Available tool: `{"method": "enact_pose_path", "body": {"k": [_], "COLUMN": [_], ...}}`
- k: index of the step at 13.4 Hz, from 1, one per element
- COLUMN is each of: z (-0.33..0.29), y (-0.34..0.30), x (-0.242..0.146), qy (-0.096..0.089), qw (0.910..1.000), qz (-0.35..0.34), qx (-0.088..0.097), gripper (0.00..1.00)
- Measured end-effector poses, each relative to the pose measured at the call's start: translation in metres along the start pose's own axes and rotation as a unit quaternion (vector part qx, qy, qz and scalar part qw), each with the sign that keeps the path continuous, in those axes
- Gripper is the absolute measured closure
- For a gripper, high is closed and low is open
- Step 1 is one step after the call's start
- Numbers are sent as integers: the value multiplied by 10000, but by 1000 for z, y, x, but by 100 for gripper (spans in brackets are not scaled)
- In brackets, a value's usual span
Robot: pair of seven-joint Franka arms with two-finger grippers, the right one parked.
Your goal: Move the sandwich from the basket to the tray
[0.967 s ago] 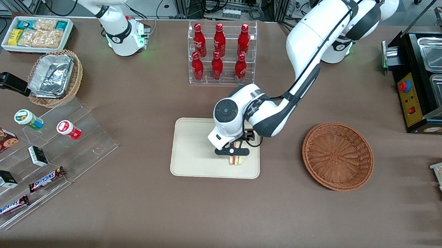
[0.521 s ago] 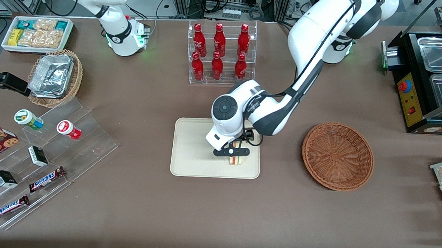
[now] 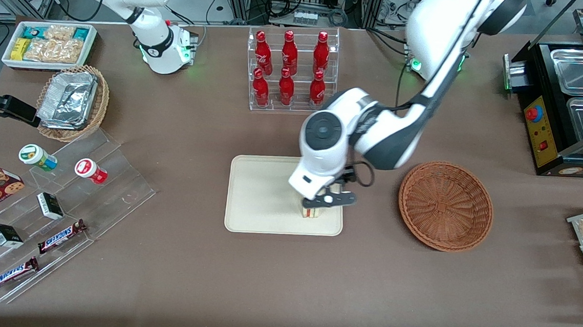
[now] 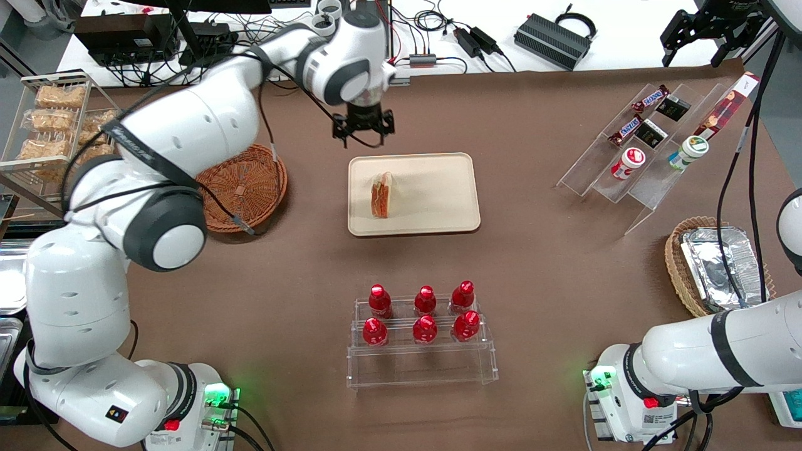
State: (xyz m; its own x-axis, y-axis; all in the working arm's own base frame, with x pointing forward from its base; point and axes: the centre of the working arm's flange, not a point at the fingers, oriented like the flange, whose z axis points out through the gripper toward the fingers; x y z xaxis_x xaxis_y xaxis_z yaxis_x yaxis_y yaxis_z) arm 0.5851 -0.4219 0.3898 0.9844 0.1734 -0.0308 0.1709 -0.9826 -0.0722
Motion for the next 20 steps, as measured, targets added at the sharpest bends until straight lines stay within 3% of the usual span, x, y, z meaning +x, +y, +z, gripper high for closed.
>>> {"method": "enact_pose_path", "body": {"k": [2,4,7,11,17,20], "z": [-14,-26,-40,-61,-132,-164], "y": [-34,-80,-164,-253,-320,-339], "x": [26,59,95,109,74,46], "qy": [-156,-189,-200,-301,-631,-784], "qw": [9989,9975,9973,9979,9975,9960], "qz": [-363,-548,-515,-306,-223,428], "qx": [-248,-407,-476,-482,-238,12], "gripper": [0,0,0,0,0,0]}}
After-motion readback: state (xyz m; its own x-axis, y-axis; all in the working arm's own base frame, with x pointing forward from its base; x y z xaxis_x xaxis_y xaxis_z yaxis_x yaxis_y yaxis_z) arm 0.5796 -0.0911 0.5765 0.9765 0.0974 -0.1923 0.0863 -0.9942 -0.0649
